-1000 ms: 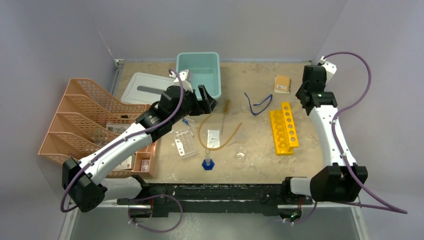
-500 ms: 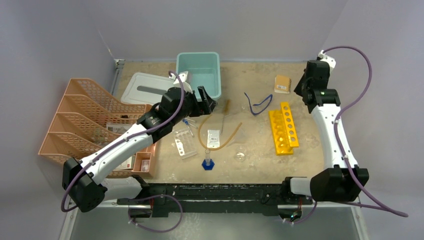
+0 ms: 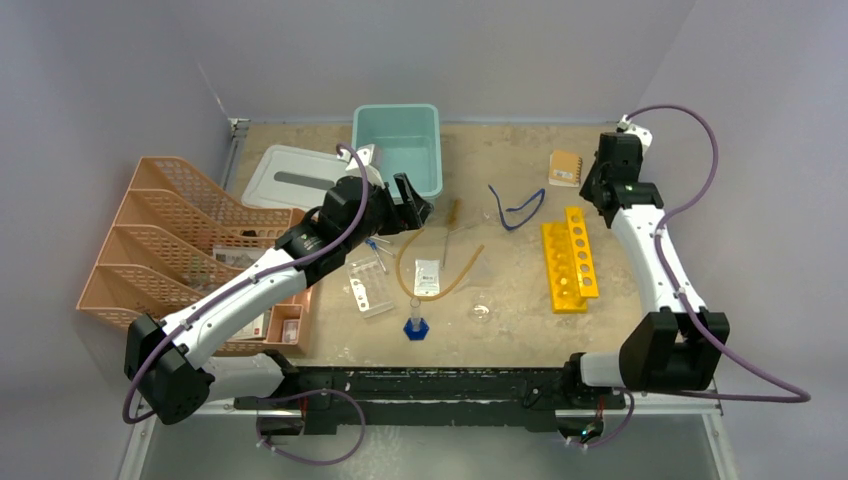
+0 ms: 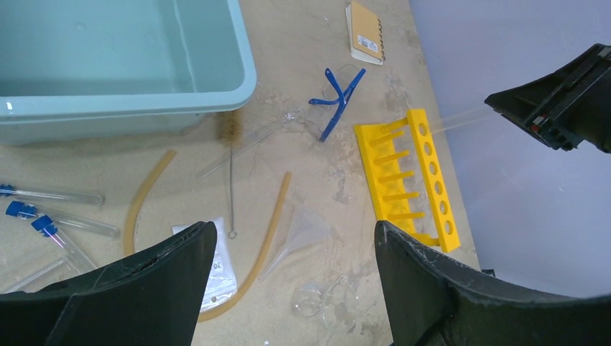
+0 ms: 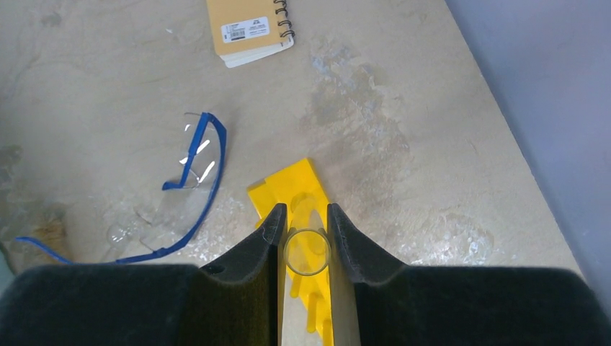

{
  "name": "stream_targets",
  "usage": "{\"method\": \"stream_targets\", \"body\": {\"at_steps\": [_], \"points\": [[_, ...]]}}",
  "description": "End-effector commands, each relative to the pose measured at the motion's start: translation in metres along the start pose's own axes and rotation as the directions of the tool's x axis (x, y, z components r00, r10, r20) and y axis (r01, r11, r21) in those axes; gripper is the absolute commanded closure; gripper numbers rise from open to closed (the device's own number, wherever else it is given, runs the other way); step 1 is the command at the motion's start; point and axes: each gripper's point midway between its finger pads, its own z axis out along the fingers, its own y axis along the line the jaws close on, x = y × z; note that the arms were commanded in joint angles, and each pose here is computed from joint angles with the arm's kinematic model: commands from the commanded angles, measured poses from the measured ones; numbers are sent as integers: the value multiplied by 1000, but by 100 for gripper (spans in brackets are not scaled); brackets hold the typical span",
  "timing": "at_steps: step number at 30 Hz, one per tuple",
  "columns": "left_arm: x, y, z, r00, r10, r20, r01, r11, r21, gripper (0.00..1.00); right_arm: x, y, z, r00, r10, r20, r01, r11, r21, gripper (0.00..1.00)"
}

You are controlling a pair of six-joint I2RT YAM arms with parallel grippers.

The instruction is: Organize the chemistry lab equipment

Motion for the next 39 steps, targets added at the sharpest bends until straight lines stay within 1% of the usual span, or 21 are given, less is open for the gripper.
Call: {"method": "stream_targets", "body": {"at_steps": [1, 3, 6, 14, 21, 31, 33, 35, 39], "points": [[-15, -10, -2, 998, -27, 57, 26, 999, 31, 21, -18, -9, 10, 994, -1, 107, -5, 998, 55, 89], [-15, -10, 0, 998, -31, 56, 29, 999, 31, 21, -15, -3, 16, 992, 0, 126, -3, 1000, 21, 89], [-16, -11, 0, 998, -34, 57, 32, 999, 33, 21, -15, -2, 27, 988, -10, 153, 6, 1000, 27, 89], [-15, -8, -3, 998, -34, 60, 33, 999, 22, 21, -6, 0, 38, 990, -10, 143, 7, 1000, 22, 89], [-13, -4, -5, 997, -35, 62, 34, 999, 13, 21, 9, 1, 44, 995, -16, 94, 13, 1000, 24, 87], [-11, -2, -6, 999, -19, 50, 19, 1000, 6, 21, 15, -2, 52, 999, -44, -28, 46, 995, 88, 86], [-11, -2, -7, 999, -15, 50, 15, 1000, 6, 21, 15, -1, 54, 999, -41, -28, 44, 995, 86, 83], [-13, -3, -7, 999, -13, 53, 12, 1000, 7, 21, 14, -1, 52, 999, -35, -24, 36, 996, 82, 76], [-14, -2, -8, 999, -3, 51, 4, 1000, -5, 21, 0, 1, 38, 1000, -9, -10, 10, 997, 72, 48]]}}
